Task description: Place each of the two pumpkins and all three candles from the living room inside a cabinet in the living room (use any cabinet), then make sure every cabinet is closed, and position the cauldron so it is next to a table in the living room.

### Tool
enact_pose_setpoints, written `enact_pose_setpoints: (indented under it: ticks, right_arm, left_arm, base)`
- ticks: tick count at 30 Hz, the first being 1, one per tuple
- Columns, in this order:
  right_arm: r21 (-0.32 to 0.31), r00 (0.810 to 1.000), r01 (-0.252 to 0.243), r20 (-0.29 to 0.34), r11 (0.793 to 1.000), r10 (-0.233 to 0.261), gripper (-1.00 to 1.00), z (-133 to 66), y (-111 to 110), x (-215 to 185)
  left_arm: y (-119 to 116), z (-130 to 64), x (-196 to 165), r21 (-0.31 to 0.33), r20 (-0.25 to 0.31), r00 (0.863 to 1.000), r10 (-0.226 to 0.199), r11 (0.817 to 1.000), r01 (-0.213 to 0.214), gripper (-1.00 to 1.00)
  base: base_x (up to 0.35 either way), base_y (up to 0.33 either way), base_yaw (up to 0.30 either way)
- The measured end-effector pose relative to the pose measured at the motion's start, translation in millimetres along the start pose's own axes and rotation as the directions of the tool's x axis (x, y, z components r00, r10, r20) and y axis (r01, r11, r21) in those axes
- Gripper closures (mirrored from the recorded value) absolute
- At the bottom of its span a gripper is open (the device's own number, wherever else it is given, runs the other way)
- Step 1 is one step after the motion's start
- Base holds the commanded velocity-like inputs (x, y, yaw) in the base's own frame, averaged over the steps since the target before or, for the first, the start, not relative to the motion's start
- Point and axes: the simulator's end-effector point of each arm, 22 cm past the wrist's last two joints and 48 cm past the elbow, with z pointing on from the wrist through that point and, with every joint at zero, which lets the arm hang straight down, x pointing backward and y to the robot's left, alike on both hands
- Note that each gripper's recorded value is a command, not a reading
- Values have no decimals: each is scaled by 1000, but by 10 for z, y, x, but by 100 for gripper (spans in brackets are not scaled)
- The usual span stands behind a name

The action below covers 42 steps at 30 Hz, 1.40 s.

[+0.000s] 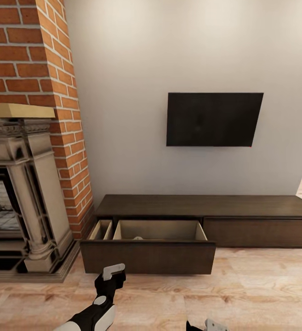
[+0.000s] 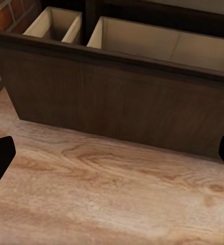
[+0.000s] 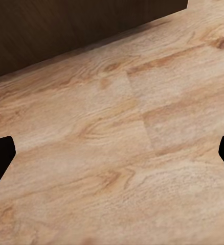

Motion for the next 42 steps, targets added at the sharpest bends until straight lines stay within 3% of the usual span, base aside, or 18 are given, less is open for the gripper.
enact_pose_setpoints:
  ticks: [5,8,14,21,25,33,42]
  right_arm:
    - [-16,999,-24,48,1000,25,-100,60,58,-114]
    - [-73,987,-48,148,996,59,-100,72,340,-571]
    - [-110,970,-60,227,992,84,-100,88,460,-835]
    - [-127,921,-79,371,989,121,-100,55,434,-1055]
    - [-124,914,-80,388,989,123,-100,91,387,-1004]
    - [-118,912,-68,395,991,110,-100,194,329,-879]
    - [-108,907,22,420,994,25,-100,283,369,-773]
  left_arm:
    - [9,33,88,0,3,1000,-1,1000,1,-100]
    - [14,53,139,1,4,1000,-2,1000,2,-100]
    - [24,92,236,1,11,1000,-4,1000,4,-100]
    - [43,138,362,1,17,1000,-4,1000,4,-100]
    - [32,159,441,7,19,1000,6,1000,-6,-100]
    - [-102,175,634,54,29,996,89,994,-91,-100]
    - [-159,210,803,79,52,990,134,987,-138,-100]
  base:
    - [0,0,0]
    - [0,0,0]
    - [0,0,0]
    - [0,0,0]
    - [0,0,0]
    - [0,0,0]
    - [0,0,0]
